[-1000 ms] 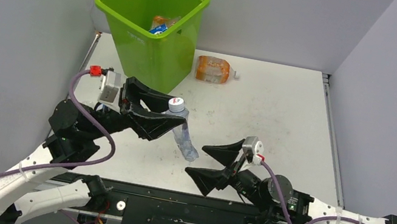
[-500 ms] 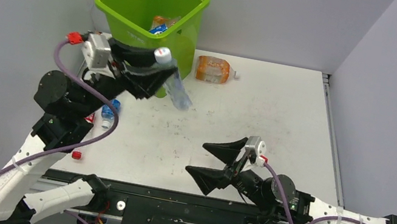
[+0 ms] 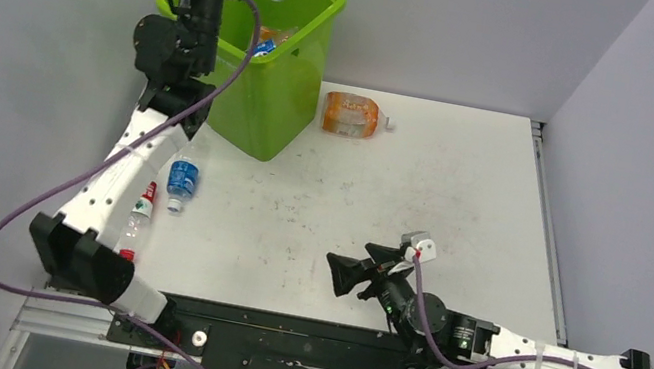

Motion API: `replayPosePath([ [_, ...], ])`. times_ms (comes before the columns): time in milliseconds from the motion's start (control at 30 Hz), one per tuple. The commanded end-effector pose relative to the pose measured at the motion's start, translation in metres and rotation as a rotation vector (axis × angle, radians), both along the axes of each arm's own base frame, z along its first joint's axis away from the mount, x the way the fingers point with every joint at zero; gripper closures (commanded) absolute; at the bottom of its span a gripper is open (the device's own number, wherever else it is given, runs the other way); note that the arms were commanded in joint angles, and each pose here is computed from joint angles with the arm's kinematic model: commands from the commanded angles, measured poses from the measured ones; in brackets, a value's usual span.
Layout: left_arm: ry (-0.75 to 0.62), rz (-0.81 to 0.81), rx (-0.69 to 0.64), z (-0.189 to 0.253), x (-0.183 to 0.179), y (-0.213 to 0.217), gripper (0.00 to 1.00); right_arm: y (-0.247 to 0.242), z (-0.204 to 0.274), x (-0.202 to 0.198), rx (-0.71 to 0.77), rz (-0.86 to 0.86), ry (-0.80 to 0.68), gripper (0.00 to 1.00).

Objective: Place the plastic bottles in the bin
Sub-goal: Place the plastic bottle in the trash bin.

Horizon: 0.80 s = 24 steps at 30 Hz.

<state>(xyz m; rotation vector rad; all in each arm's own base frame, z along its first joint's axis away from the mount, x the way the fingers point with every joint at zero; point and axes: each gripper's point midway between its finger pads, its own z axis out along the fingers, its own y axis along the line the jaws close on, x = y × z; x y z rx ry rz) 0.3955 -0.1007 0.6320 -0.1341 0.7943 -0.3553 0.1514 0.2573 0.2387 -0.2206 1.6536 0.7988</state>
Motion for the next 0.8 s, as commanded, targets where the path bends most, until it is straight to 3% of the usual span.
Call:
replayPosePath([
  [0, -0.095, 0.057, -0.076, 0.017, 0.029, 0.01, 1.0, -0.005, -0.028, 0.006, -0.007, -0.071, 0.055, 0.1],
  [367, -0.047, 0.181, -0.025, -0.023, 0.106, 0.007, 1.0, -0.013, -0.06, 0.009, -0.055, -0.096, 0.057, 0.1],
  [433, -0.015, 0.261, -0.045, -0.035, 0.109, 0.022, 0.81, -0.019, -0.065, 0.01, -0.068, -0.114, 0.065, 0.1],
  [533, 0.005, 0.385, -0.064, -0.038, 0.101, 0.047, 0.36, -0.03, -0.069, 0.011, -0.072, -0.137, 0.068, 0.1],
  [567, 0.003, 0.403, -0.082, -0.034, 0.096, 0.053, 0.13, -0.033, -0.069, 0.011, -0.066, -0.139, 0.066, 0.1],
  [600, -0.007, 0.407, -0.099, -0.029, 0.089, 0.058, 0.03, -0.036, -0.069, 0.011, -0.064, -0.141, 0.062, 0.1],
  [767, -0.123, 0.277, -0.127, 0.015, 0.036, 0.048, 0.04, -0.043, -0.064, 0.011, -0.051, -0.141, 0.038, 0.1],
])
